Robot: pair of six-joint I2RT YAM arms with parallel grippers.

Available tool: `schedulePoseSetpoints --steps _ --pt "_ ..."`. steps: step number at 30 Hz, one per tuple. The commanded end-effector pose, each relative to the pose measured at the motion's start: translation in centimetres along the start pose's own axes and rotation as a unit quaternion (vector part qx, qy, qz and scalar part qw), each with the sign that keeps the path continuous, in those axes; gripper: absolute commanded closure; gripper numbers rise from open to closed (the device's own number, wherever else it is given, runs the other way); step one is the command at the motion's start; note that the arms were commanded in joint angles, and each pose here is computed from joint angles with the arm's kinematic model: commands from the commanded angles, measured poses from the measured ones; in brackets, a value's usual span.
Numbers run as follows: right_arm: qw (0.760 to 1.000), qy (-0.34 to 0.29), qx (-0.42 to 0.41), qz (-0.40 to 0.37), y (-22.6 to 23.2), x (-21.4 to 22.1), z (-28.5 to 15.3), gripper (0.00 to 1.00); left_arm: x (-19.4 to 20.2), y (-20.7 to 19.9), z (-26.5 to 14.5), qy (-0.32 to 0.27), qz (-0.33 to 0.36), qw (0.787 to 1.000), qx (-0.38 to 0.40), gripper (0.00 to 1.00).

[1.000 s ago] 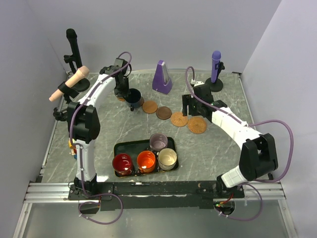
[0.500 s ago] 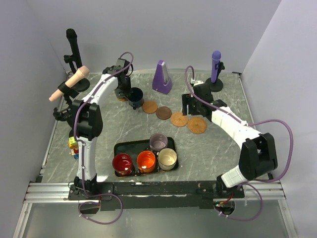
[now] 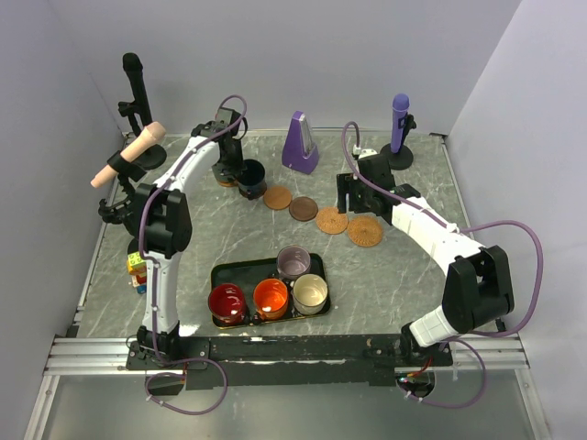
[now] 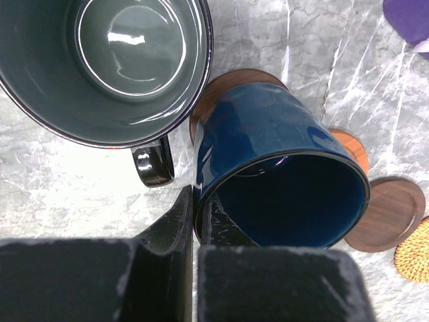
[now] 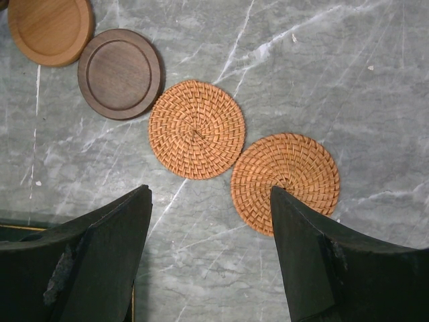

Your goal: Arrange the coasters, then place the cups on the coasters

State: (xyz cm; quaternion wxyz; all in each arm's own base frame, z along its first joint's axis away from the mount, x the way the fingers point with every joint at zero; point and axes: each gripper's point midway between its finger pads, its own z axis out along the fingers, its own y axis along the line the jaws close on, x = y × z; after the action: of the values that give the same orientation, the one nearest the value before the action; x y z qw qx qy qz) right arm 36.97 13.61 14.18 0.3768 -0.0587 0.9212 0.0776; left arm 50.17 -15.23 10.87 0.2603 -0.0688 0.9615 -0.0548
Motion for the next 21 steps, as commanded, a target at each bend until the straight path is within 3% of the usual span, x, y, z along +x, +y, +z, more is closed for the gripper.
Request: schedulePoseSetpoints --steps 1,21 --pt "0.999 -0.033 -0.005 0.001 0.3 -2.6 -0.2 0.22 -3.5 -1.5 -1.6 -0.059 -0.023 0.998 0.025 0.99" --pt "1.000 -0.030 -0.005 0.000 0.3 -2.4 -0.1 0.22 -3.5 -1.5 -0.5 -0.057 -0.030 0.998 0.022 0.99"
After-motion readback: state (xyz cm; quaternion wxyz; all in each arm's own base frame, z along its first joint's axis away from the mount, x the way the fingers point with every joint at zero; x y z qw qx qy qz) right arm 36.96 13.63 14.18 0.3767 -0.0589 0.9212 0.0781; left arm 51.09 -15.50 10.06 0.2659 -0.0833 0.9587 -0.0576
